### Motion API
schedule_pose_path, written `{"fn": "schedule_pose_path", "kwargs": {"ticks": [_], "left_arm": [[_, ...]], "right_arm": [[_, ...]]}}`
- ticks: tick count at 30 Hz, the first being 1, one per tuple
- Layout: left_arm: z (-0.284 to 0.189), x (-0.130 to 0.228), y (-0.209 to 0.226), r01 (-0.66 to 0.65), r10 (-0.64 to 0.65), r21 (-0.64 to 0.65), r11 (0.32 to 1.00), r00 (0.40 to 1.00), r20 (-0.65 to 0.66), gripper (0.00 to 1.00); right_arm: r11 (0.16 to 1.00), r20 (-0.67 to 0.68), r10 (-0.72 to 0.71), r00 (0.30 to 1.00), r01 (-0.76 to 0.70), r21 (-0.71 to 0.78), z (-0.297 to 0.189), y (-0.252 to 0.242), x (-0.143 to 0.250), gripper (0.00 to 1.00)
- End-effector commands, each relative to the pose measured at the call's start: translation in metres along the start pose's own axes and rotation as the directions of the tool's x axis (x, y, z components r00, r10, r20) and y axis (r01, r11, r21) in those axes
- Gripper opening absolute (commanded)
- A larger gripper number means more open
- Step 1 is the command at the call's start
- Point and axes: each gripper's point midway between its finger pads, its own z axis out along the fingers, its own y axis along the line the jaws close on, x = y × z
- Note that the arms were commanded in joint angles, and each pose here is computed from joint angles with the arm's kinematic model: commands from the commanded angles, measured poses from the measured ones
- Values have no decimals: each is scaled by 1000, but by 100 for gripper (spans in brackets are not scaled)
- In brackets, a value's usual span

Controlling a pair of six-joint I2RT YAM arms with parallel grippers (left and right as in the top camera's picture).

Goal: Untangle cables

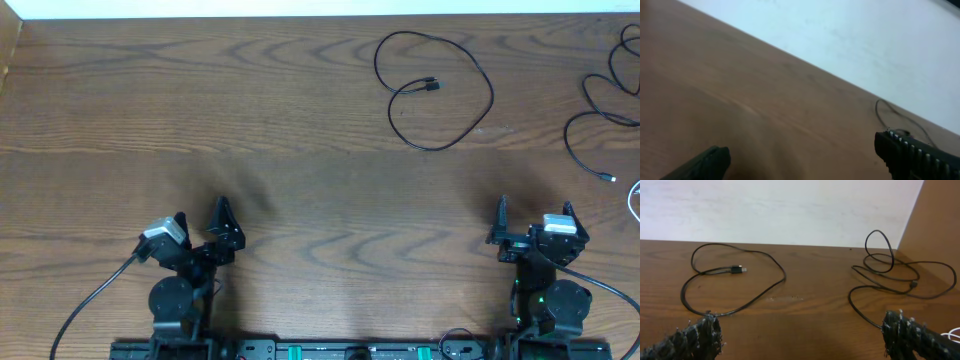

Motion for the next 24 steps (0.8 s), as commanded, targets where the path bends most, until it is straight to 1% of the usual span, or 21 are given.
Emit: {"fn": "schedule_pose_path", "kwargs": {"ticks": [1, 4, 7, 12, 16, 20, 24], "left_arm": [[3, 0, 10, -20, 22, -39, 999, 999, 34, 98], [6, -1, 17, -26, 30, -62, 998, 997, 65, 98], [8, 5, 19, -85, 88, -61, 995, 994, 60, 98], [9, 13, 11, -249, 249, -17, 968, 968, 19, 98], [9, 17, 4, -332, 332, 31, 943, 943, 6, 98], [9, 20, 0, -375, 376, 50, 925, 927, 5, 98], [9, 20, -1, -380, 381, 55, 923, 925, 5, 98]], "right_arm": [[1000, 1, -9, 1000, 9, -2, 0, 0, 0, 99], [1000, 1, -9, 1000, 9, -2, 0, 0, 0, 99], [1000, 1, -9, 1000, 9, -2, 0, 0, 0, 99], [1000, 1, -9, 1000, 9, -2, 0, 0, 0, 99], [1000, 1, -9, 1000, 9, -2, 0, 0, 0, 99], [1000, 1, -9, 1000, 9, -2, 0, 0, 0, 99], [1000, 1, -9, 1000, 9, -2, 0, 0, 0, 99]]}}
